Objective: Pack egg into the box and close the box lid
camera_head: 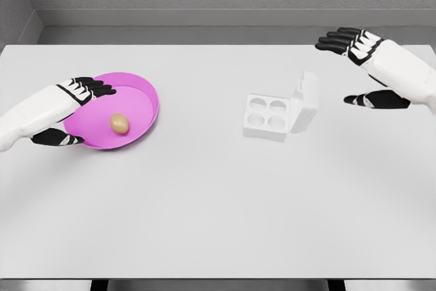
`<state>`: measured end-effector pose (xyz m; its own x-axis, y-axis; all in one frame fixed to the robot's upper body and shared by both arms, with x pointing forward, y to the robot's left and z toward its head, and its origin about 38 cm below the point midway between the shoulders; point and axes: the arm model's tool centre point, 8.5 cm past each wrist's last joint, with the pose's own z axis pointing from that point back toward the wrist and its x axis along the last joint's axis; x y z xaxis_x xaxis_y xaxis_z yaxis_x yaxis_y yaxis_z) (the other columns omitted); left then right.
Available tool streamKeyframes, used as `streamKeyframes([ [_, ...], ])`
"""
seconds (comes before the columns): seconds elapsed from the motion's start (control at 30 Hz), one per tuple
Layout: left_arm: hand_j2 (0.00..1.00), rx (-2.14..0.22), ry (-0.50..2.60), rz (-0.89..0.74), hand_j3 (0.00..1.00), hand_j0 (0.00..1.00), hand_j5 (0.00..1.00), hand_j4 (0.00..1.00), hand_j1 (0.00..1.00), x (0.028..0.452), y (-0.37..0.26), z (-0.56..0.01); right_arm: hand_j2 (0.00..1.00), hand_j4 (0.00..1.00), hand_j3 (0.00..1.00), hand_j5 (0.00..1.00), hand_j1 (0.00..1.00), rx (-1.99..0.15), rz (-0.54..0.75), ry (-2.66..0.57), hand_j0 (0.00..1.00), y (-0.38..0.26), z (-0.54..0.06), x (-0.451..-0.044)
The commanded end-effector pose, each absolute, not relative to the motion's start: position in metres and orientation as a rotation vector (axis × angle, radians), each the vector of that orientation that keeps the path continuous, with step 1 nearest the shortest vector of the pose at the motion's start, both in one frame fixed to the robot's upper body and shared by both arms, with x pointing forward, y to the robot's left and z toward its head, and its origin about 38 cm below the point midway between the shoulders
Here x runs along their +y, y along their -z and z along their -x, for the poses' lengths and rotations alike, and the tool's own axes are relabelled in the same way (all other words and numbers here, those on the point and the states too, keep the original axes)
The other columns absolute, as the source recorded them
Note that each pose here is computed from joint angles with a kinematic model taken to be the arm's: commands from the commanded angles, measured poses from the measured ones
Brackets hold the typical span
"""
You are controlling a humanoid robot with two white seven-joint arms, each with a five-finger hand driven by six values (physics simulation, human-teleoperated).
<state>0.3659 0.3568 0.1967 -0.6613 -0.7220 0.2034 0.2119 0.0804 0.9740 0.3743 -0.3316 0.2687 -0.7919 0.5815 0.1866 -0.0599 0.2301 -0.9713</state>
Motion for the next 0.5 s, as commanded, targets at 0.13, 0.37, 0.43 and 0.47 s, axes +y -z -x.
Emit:
streamKeyframes([
  [0.13, 1.0, -1.647, 1.672, -0.515, 1.0, 1.0, 1.0, 1.0, 1.0, 0.357, -0.196, -0.366, 1.0, 1.0, 1.0, 1.0, 1.0, -1.967, 0.481, -1.623, 1.0, -0.271, -0.373, -0.336],
  [0.37, 1.0, -1.464, 2.039, -0.402, 1.0, 1.0, 1.0, 1.0, 1.0, 0.324, -0.21, -0.36, 1.0, 1.0, 1.0, 1.0, 1.0, -1.682, 0.467, -1.74, 1.0, -0.251, -0.393, -0.367],
  [0.43, 1.0, -1.477, 2.092, -0.379, 1.0, 1.0, 1.0, 1.0, 1.0, 0.305, -0.215, -0.379, 1.0, 1.0, 1.0, 1.0, 1.0, -1.563, 0.427, -1.8, 1.0, -0.24, -0.396, -0.374],
  [0.47, 1.0, -1.458, 2.11, -0.371, 1.0, 1.0, 1.0, 1.0, 1.0, 0.302, -0.214, -0.388, 1.0, 1.0, 1.0, 1.0, 1.0, -1.548, 0.425, -1.806, 1.0, -0.237, -0.397, -0.374],
])
